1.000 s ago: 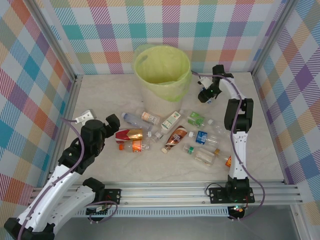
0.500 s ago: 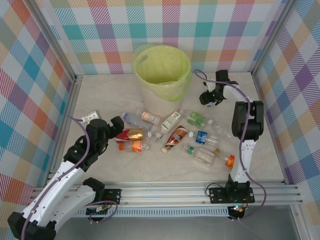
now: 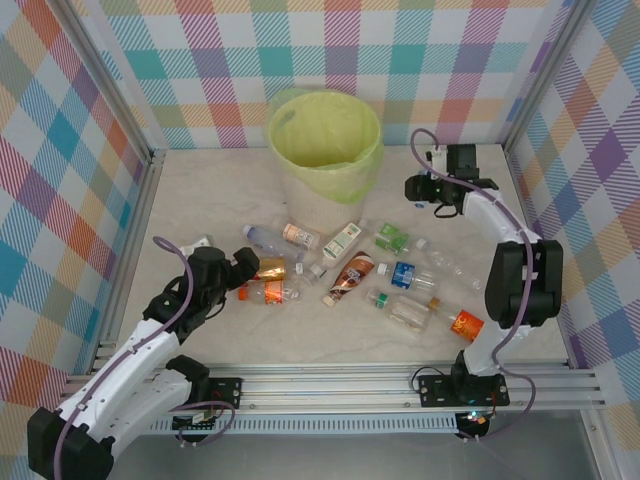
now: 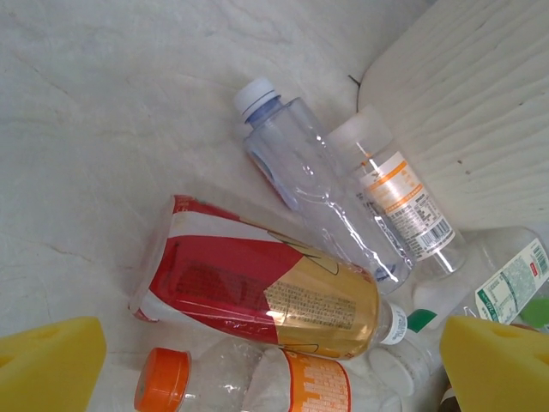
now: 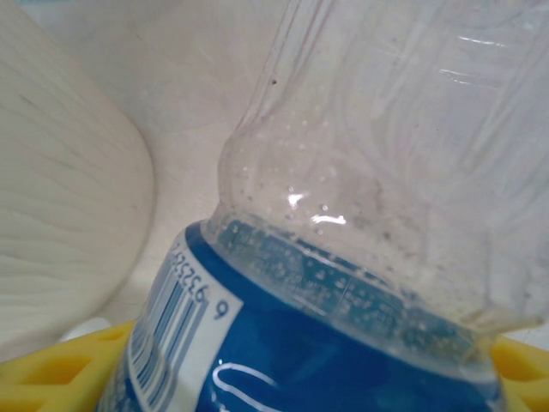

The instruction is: Put the plastic bottles in the bin

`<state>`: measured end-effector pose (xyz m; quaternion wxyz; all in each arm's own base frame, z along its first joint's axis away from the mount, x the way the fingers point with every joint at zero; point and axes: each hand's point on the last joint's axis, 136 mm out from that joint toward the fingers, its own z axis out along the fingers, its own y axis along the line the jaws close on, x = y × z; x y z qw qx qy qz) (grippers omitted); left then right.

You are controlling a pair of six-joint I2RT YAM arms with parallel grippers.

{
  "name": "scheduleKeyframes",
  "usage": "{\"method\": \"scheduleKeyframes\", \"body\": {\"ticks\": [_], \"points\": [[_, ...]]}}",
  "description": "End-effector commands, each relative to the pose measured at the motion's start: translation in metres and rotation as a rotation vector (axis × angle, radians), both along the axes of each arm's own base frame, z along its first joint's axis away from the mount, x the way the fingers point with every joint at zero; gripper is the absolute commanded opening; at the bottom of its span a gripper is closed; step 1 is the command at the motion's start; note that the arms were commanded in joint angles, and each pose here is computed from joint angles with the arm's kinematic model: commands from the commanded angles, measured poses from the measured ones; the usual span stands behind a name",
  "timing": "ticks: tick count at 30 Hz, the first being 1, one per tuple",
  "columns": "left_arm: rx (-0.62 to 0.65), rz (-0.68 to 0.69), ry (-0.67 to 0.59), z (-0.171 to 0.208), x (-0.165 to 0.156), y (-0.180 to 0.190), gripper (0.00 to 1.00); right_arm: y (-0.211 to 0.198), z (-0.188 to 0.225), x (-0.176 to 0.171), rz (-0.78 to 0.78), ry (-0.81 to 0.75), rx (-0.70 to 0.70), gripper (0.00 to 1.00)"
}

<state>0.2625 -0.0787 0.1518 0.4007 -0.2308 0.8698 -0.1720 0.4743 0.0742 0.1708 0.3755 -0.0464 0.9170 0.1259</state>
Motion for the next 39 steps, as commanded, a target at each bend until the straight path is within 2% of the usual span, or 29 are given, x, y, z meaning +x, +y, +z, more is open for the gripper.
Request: {"method": "scheduleKeyframes", "body": {"ticks": [1, 5, 8, 12, 18, 22, 26, 32, 39], "points": [[-0.02, 0.057, -0.036, 0.004, 0.005, 0.008, 1.0, 0.014, 0.048, -0.002, -0.032, -0.109, 0.105, 0.53], [-0.043, 0.149, -0.102, 0.006, 0.002, 0.024, 1.0, 0.033, 0.102, -0.005, 0.009, -0.206, 0.189, 0.54], [-0.08, 0.13, -0.22, 0.02, 0.003, 0.023, 1.0, 0.053, 0.143, -0.005, 0.064, -0.265, 0.251, 0.54], [-0.056, 0.126, -0.308, 0.036, -0.003, 0.03, 1.0, 0.084, 0.191, -0.006, 0.149, -0.367, 0.259, 0.53], [-0.022, 0.106, -0.299, 0.038, -0.005, 0.03, 1.0, 0.136, 0.238, -0.009, 0.289, -0.459, 0.247, 0.54], [-0.021, 0.022, -0.298, 0.041, 0.001, 0.015, 1.0, 0.174, 0.238, -0.009, 0.41, -0.437, 0.214, 0.55], [0.01, 0.005, -0.299, 0.049, 0.003, 0.014, 1.0, 0.203, 0.222, 0.001, 0.47, -0.383, 0.15, 0.56], [0.012, 0.024, -0.308, 0.051, 0.0, 0.019, 1.0, 0.214, 0.19, 0.033, 0.395, -0.335, 0.022, 0.59], [0.007, 0.075, -0.3, 0.045, -0.003, 0.028, 1.0, 0.195, 0.157, 0.064, 0.207, -0.308, -0.252, 0.63]]}}
